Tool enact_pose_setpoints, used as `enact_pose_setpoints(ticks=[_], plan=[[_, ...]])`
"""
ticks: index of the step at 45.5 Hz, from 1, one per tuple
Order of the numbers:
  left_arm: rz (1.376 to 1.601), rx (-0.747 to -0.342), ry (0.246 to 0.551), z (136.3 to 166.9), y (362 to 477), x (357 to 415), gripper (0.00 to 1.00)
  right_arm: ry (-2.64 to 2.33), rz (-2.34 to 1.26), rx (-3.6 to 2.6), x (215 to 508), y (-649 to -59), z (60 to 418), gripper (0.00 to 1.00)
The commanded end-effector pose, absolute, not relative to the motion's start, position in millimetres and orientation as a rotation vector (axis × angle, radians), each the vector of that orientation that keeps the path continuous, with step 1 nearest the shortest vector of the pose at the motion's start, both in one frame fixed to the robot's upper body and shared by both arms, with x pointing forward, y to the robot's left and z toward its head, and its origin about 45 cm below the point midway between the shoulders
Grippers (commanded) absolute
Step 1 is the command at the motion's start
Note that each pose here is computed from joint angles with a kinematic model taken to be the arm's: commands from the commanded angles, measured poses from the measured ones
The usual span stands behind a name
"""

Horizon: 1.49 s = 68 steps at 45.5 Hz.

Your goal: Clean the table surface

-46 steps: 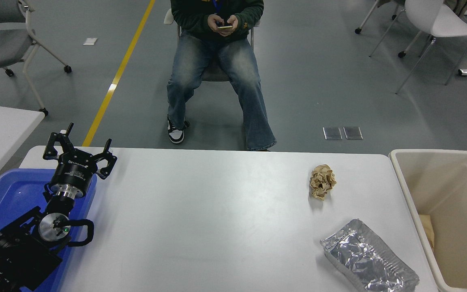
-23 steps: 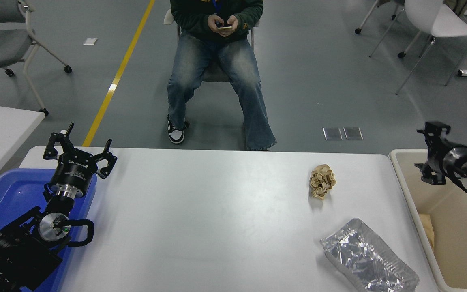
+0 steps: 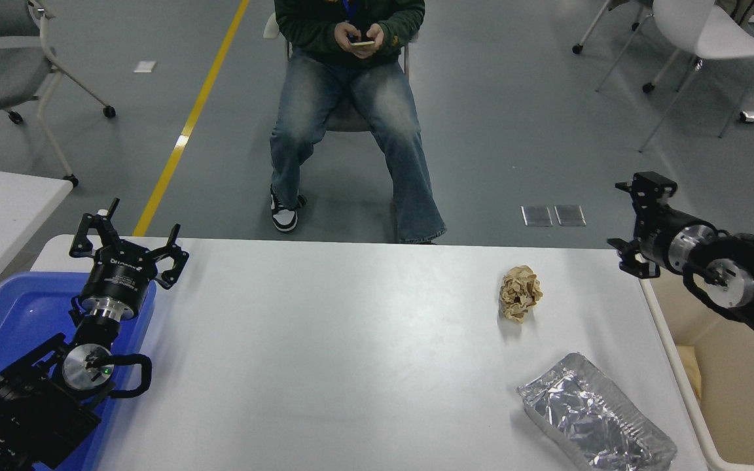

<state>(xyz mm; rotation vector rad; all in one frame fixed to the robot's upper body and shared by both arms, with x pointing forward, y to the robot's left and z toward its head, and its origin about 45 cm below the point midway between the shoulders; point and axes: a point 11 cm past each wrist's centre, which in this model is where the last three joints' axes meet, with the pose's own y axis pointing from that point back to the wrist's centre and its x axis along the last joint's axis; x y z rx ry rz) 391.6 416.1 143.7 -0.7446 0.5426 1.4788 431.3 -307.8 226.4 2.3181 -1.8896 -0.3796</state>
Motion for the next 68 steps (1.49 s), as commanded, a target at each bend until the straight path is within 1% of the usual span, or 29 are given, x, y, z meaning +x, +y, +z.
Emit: enact_pose_setpoints(ticks=[1,17,18,19,26,41,50,60,68], plan=[[1.479,-0.744,0.542,143.7,416.1,391.6,1.00,-1.956,-0.541,2.521,417.7,-262.5,226.4,1.00],[1.479,-0.744,0.542,143.7,416.1,391.6,1.00,-2.125,-0.688,2.637,404.1,-234.8,214.4,1.00],[1.476,-0.746,0.541,144.4,415.8,392.1,1.00,-2.129,-0.697,2.636,403.3,-233.5,212.7,1.00],[1.479,-0.744,0.542,143.7,416.1,391.6,1.00,-2.128,-0.707,2.639,402.8,-232.0,211.9,1.00],[1.477,-0.745,0.542,143.8,416.0,391.6,1.00,-2.147,-0.729,2.636,402.3,-231.5,210.3,1.00],[1.479,-0.744,0.542,143.7,416.1,391.6,1.00,-2.210,-0.722,2.518,403.2,-247.5,181.9,1.00],[1.479,-0.744,0.542,143.7,416.1,391.6,1.00,-2.254,-0.699,2.449,409.5,-264.7,169.4,1.00],[1.479,-0.744,0.542,143.7,416.1,391.6,1.00,-2.277,-0.686,2.425,415.7,-280.4,159.4,1.00],[1.479,-0.744,0.542,143.7,416.1,391.6,1.00,-2.268,-0.697,2.433,415.1,-277.1,157.1,1.00]])
